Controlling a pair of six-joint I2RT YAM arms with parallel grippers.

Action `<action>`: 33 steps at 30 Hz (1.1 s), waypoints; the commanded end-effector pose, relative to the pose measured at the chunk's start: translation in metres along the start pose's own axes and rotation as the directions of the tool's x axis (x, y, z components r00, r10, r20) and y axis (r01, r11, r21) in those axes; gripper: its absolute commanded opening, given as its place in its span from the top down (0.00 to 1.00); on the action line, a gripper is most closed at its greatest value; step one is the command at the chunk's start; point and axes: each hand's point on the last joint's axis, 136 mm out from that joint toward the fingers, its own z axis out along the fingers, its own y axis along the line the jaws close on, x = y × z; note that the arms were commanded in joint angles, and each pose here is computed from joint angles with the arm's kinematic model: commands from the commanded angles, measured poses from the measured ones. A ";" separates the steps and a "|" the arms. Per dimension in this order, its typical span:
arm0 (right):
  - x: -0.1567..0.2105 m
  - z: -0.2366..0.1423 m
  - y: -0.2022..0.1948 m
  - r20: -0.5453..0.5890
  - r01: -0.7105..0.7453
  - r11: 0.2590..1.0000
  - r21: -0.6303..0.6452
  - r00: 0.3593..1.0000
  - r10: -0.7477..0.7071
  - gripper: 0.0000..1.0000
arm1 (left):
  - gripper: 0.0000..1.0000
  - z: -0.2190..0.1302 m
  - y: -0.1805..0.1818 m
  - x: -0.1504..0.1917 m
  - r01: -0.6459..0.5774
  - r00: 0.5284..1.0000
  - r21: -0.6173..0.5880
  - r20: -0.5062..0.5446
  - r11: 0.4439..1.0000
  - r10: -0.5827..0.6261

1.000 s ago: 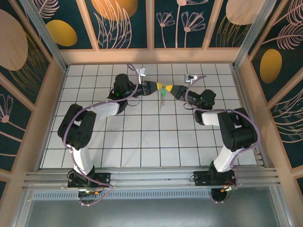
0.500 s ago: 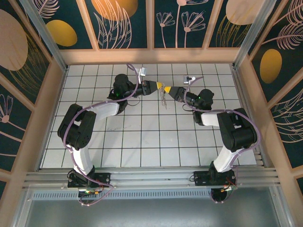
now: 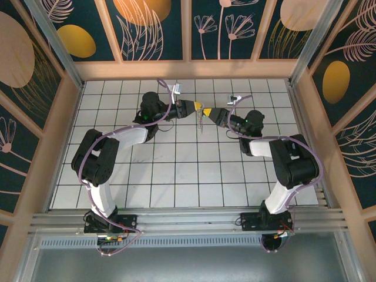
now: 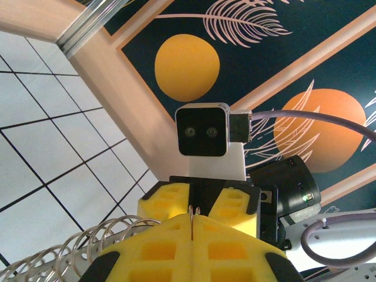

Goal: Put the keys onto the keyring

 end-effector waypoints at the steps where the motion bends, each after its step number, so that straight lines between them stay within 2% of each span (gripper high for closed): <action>1: -0.003 0.005 0.019 -0.012 0.069 0.996 -0.051 0.998 -0.069 0.78 | 1.00 -0.002 -0.027 -0.015 -0.066 0.997 0.055 0.042 0.996 0.064; 5: -0.002 0.006 0.018 -0.017 0.066 0.996 -0.055 0.998 -0.067 0.98 | 1.00 -0.002 -0.027 -0.016 -0.067 0.997 0.054 0.051 0.996 0.064; 6: -0.002 0.007 0.019 -0.019 0.066 0.996 -0.056 0.998 -0.067 1.00 | 1.00 -0.002 -0.027 -0.016 -0.067 0.997 0.054 0.052 0.996 0.064; 18: 0.006 0.020 0.027 -0.053 0.065 0.994 -0.089 0.996 -0.070 1.00 | 1.00 -0.003 -0.031 -0.017 -0.072 0.996 0.058 0.063 0.996 0.069; 23: 0.001 0.008 0.023 -0.029 0.074 0.996 -0.054 0.997 -0.075 1.00 | 1.00 -0.003 -0.030 -0.017 -0.071 0.996 0.056 0.064 0.996 0.067; 25: -0.005 -0.003 0.020 -0.001 0.076 0.997 -0.027 0.997 -0.076 0.88 | 1.00 -0.003 -0.031 -0.017 -0.073 0.996 0.058 0.063 0.996 0.069; 28: -0.014 -0.016 0.019 0.036 0.085 0.996 0.003 0.996 -0.085 0.76 | 1.00 -0.003 -0.031 -0.016 -0.073 0.996 0.061 0.061 0.996 0.069; 33: -0.027 -0.023 0.023 0.071 0.109 0.994 0.020 0.991 -0.110 0.71 | 1.00 -0.003 -0.032 -0.017 -0.077 0.995 0.065 0.062 0.995 0.073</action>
